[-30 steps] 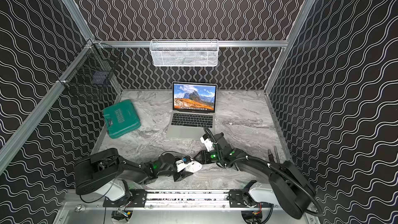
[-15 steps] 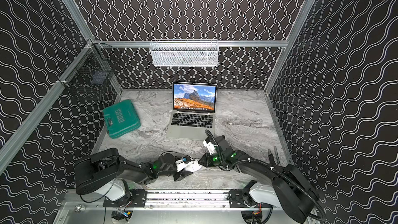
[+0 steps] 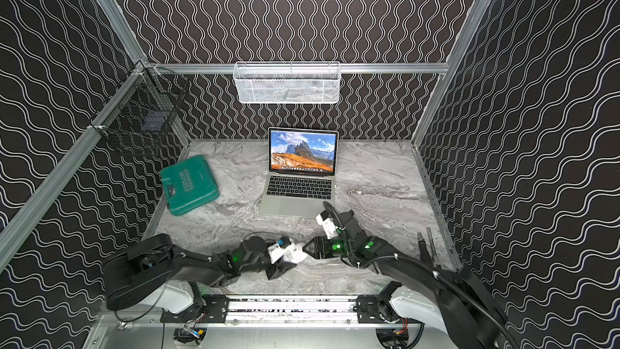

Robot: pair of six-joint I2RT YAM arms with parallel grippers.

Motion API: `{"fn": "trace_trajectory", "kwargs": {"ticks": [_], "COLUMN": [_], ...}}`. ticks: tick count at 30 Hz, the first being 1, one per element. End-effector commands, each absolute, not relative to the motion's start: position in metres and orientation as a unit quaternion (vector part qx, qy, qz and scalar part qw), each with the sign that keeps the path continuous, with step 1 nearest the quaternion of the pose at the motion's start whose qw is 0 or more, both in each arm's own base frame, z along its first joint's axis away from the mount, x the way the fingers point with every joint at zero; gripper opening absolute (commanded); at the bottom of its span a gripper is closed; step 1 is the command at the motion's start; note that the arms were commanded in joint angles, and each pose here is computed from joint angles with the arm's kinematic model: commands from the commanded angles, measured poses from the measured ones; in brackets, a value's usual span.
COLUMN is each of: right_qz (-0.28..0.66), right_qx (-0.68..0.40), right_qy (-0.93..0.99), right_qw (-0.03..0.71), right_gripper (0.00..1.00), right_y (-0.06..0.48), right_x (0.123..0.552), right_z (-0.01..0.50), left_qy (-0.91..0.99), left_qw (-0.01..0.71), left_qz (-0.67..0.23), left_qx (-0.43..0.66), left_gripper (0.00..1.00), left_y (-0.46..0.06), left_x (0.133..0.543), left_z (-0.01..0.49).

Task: Insert the wireless mouse receiver into the laptop
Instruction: Close the lid on the mouse, then place the mouse at the center of the board.

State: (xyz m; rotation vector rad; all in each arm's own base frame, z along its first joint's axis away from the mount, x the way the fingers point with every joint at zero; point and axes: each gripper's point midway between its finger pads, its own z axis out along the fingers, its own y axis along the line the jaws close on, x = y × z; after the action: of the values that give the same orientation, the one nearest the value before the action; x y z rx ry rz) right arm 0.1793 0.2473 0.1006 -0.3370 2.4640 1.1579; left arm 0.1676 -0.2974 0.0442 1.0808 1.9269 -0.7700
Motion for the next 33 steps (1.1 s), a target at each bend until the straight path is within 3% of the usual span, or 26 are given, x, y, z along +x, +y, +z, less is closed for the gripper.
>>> {"fn": "trace_trajectory", "kwargs": {"ticks": [1,7,14,24,33], "right_qz": [0.427,0.551,0.671,0.68,0.654], "right_qx": [-0.122,-0.156,-0.202,-0.243,-0.266], "right_qy": [0.855,0.748,0.617,0.603,0.627], "right_qw": [0.268,0.336,0.359,0.34,0.328], "right_gripper": [0.97,0.99,0.99,0.99,0.99], "right_y": [0.242,0.247,0.249,0.258,0.266], "right_x": [0.193,0.198,0.193,0.194,0.202], "right_z": [0.128,0.201,0.279,0.287,0.283], "left_qy": [0.72,0.636,0.576,0.6,0.573], "left_qw": [0.436,0.461,0.417,0.425,0.394], "left_qz": [-0.415,-0.543,-0.646,-0.634,-0.665], "left_qx": [0.345,0.297,0.279,0.239,0.273], "left_gripper": [0.12,0.12,0.1,0.07,0.06], "left_y": [-0.318,-0.324,-0.323,-0.318,-0.326], "left_x": [0.18,0.183,0.167,0.182,0.167], "left_z": [0.119,0.221,0.263,0.259,0.274]}}
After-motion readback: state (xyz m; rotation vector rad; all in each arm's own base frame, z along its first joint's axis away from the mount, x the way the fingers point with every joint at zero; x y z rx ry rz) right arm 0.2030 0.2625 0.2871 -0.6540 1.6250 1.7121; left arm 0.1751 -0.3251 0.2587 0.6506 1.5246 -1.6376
